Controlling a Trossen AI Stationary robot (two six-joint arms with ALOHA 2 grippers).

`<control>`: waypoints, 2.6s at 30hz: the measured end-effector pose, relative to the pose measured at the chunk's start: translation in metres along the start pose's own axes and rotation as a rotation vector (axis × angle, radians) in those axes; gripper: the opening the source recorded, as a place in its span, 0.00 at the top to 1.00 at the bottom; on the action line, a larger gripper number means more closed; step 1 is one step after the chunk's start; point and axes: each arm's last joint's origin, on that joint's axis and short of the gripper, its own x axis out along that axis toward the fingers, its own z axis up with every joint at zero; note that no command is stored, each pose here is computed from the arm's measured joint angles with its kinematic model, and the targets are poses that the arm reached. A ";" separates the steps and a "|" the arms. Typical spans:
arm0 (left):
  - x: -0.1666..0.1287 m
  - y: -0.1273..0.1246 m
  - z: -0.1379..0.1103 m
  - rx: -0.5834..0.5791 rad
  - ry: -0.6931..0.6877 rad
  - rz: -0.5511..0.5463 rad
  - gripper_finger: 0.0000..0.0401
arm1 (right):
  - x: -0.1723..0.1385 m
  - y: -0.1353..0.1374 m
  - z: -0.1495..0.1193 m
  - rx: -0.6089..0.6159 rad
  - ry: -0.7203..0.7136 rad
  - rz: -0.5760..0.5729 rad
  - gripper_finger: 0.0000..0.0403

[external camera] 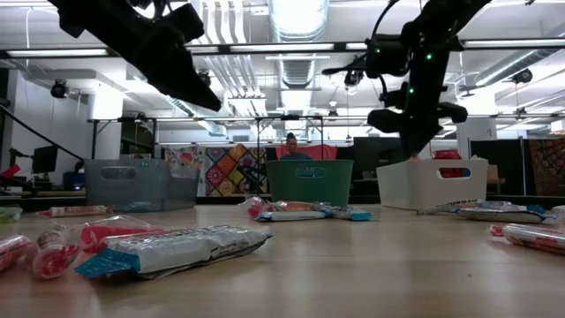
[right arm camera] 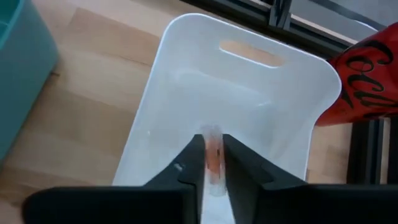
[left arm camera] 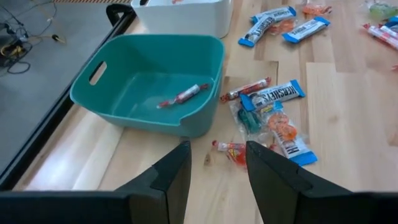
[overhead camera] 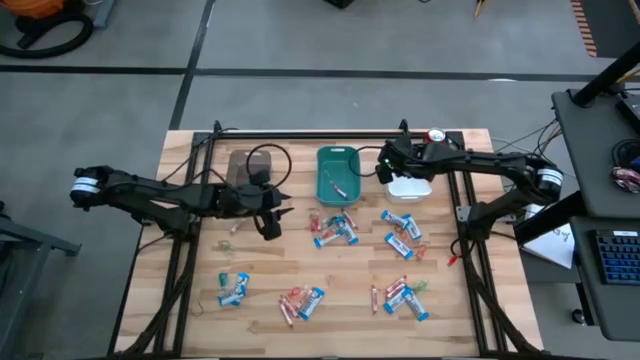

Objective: Sort candy
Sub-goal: Put the orange gummy into the white bin, then put the red gummy into the white bin

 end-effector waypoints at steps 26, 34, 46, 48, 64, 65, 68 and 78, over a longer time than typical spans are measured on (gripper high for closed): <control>0.005 -0.027 -0.017 -0.522 0.020 -0.058 0.66 | -0.081 0.045 -0.016 -0.172 -0.114 0.325 0.59; 0.040 -0.046 -0.030 -0.620 0.076 -0.015 0.66 | -0.102 0.057 -0.032 -0.302 -0.136 0.391 0.59; 0.089 -0.069 -0.020 -0.636 0.141 0.056 0.66 | -0.104 0.059 -0.035 -0.419 -0.159 0.391 0.59; 0.097 -0.072 -0.021 -0.619 0.177 0.081 0.66 | -0.104 0.059 -0.035 -0.428 -0.161 0.390 0.59; 0.129 -0.075 -0.030 -0.600 0.314 0.206 0.71 | -0.104 0.059 -0.035 -0.485 -0.172 0.386 0.59; 0.130 -0.075 -0.031 -0.597 0.319 0.210 0.72 | -0.104 0.059 -0.035 -0.485 -0.172 0.386 0.59; 0.133 -0.076 -0.034 -0.594 0.327 0.214 0.77 | -0.103 0.059 -0.035 -0.487 -0.171 0.385 0.59; 0.128 -0.076 -0.031 -0.575 0.350 0.163 0.98 | -0.103 0.059 -0.035 -0.487 -0.171 0.385 0.59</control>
